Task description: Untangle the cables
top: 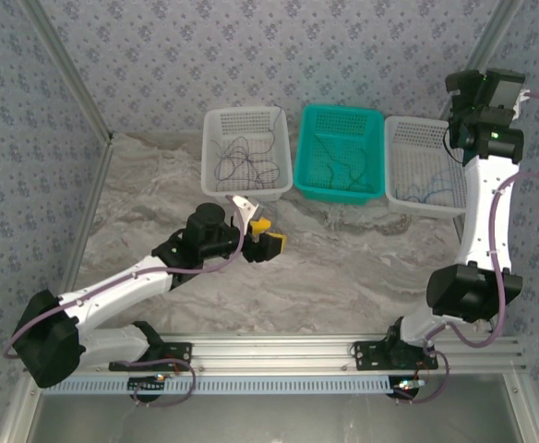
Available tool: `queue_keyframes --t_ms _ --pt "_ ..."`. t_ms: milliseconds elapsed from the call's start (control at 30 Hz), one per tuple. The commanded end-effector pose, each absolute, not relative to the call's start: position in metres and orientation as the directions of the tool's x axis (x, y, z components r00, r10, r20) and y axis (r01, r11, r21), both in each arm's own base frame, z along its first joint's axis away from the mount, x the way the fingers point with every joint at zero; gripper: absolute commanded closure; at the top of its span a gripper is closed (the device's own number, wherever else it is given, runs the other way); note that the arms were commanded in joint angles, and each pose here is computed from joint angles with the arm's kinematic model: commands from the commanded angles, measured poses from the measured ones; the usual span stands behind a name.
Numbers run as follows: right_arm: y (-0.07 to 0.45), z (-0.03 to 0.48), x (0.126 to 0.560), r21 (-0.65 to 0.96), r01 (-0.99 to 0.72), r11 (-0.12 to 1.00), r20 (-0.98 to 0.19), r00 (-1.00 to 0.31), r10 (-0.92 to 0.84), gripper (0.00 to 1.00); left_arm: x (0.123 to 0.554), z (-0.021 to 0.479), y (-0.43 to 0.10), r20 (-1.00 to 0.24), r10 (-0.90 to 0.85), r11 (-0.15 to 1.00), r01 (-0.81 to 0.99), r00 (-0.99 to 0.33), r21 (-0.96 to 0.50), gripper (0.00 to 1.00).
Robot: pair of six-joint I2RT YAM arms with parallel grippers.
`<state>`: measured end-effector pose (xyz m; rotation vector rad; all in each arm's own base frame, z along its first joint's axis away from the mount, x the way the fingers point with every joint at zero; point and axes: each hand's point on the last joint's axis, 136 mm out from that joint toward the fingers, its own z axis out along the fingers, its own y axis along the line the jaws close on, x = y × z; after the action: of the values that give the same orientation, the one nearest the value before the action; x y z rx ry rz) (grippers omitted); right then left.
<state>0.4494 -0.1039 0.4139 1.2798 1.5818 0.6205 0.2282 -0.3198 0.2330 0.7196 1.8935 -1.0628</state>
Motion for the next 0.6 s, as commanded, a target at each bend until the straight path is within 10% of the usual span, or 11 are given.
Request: queue_keyframes --t_ms 0,267,567 --pt "-0.078 0.463 0.443 0.889 0.26 0.377 -0.384 -0.027 0.923 0.0 0.228 0.24 -0.319 -0.879 0.069 0.482 0.787 -0.472 -0.385 0.26" --pt "0.083 0.523 0.407 0.695 -0.206 0.689 -0.713 -0.318 0.624 0.03 0.254 0.228 -0.284 -0.854 0.01 0.693 0.62 -0.52 -0.369 0.26" --pt "0.217 0.406 0.358 0.491 -0.38 0.784 -0.805 -0.543 0.241 0.07 0.265 0.191 -0.191 -0.788 -0.156 0.9 0.242 -0.596 -0.361 0.26"
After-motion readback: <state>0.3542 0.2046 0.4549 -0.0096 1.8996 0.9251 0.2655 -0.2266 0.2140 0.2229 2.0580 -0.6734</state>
